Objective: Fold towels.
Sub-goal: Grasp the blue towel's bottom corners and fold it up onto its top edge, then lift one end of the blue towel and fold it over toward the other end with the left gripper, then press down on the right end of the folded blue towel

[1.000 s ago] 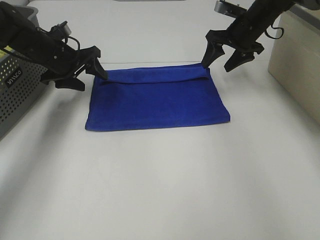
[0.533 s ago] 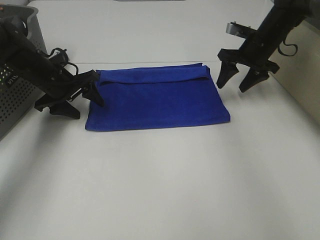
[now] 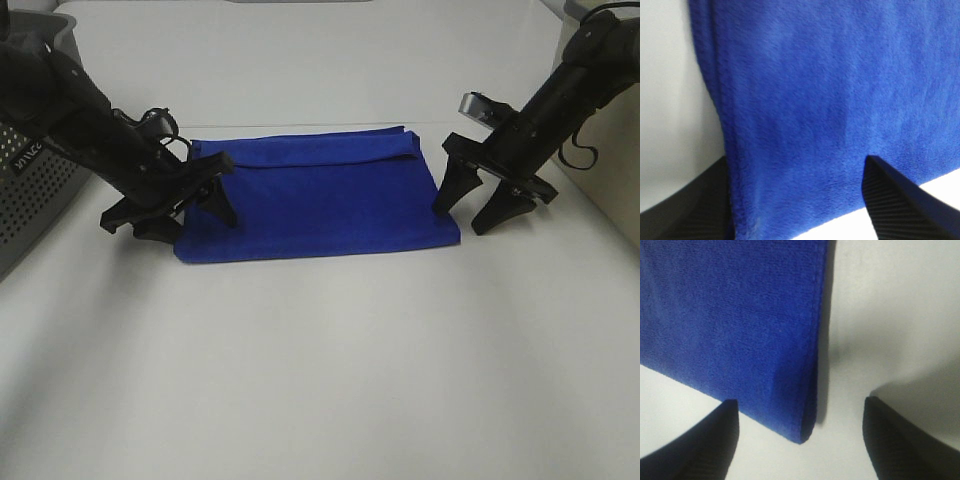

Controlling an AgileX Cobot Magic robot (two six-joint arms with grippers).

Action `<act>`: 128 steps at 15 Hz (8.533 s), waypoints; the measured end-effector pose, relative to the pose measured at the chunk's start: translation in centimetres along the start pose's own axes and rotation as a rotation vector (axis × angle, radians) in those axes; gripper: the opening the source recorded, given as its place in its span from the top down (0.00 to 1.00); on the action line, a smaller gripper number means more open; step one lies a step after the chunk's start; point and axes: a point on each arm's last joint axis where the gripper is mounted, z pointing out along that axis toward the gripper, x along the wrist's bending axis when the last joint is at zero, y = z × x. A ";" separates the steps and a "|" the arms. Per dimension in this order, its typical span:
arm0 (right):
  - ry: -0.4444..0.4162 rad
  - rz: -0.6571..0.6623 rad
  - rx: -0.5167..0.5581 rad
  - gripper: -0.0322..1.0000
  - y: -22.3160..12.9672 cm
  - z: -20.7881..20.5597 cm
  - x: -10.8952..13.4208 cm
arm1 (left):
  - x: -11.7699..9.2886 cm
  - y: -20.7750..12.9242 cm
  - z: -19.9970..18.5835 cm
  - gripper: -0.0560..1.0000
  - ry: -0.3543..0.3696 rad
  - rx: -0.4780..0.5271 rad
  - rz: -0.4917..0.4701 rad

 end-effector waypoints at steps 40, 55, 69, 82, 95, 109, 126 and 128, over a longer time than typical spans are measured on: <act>-0.067 -0.017 -0.115 0.95 -2.6 -1.0 3.6 | 0.5 -0.1 -5.6 0.93 0.092 -0.161 0.021; -0.056 -0.046 -0.039 0.24 -2.3 -1.5 4.0 | 1.5 0.7 -3.9 0.20 0.134 -0.193 0.114; -0.060 -0.048 -0.039 0.24 -2.4 -1.7 4.0 | 0.7 -0.1 -1.9 0.87 0.137 -0.118 0.147; -0.051 -0.046 -0.017 0.24 -2.6 -1.6 4.1 | -10.5 0.9 -12.0 0.87 -0.006 -0.059 0.209; 0.009 -0.021 -0.019 0.24 -2.6 -1.6 4.6 | -13.1 -1.8 0.1 0.52 -0.070 0.012 0.037; 0.277 -0.046 -0.122 0.24 -1.0 -4.0 9.5 | -13.3 2.2 -6.9 0.39 -0.289 -0.206 0.141; 0.391 -0.155 0.028 0.24 -1.6 5.0 12.5 | -8.2 5.2 -11.0 0.39 -0.216 -0.267 0.106; 0.384 -0.134 0.007 0.24 -1.2 4.3 11.1 | -8.2 5.2 -11.0 0.39 -0.216 -0.267 0.106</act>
